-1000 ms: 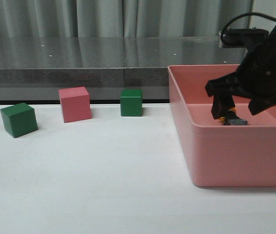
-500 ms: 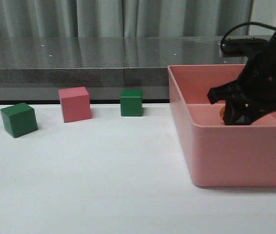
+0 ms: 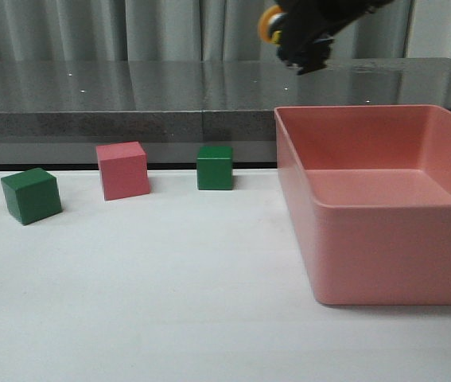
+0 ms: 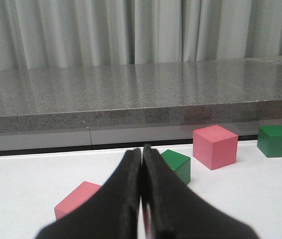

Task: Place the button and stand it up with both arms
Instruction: 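Lift the button out of the bin and lower it onto the table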

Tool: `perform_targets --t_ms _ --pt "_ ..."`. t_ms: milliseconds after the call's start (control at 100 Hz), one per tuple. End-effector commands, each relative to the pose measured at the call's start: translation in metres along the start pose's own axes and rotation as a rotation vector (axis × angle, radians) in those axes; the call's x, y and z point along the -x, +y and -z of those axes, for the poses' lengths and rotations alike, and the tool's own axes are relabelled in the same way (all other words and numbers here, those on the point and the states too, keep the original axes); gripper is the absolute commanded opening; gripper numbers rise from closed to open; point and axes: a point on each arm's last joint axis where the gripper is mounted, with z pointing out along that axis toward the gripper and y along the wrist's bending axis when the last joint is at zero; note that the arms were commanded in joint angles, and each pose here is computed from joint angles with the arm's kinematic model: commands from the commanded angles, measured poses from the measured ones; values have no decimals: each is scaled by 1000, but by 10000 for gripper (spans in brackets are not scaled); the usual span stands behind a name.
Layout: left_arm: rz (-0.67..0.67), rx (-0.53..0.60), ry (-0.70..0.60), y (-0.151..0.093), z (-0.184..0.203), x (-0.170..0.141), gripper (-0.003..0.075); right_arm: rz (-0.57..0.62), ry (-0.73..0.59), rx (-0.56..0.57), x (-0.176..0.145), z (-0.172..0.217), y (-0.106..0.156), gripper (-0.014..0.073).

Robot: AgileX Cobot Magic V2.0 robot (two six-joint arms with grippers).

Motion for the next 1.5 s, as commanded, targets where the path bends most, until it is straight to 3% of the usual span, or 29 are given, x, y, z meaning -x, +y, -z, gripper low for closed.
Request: perform_targets --t_ms 0,250,560,900,1000,1190,1260,1490 --pt "14 4 -65 -1 1 -6 -20 151 -122 11 29 12 14 40" --pt "14 4 -65 -1 1 -6 -19 369 -60 132 32 -51 62 40" --pt "14 4 -65 -1 1 -6 -20 506 6 247 14 -107 116 40" --pt "14 4 -63 -1 1 -6 -20 526 58 280 -2 -129 130 52" --pt "14 4 -63 -1 1 -6 -20 526 65 284 -4 -131 131 130" --pt "14 4 -63 -1 1 -6 -20 525 65 283 -4 -131 131 425" --pt "14 4 -63 -1 1 -6 -20 525 65 283 -4 -131 131 493" --pt "14 4 -63 -1 1 -6 -20 524 62 281 4 -116 126 526"
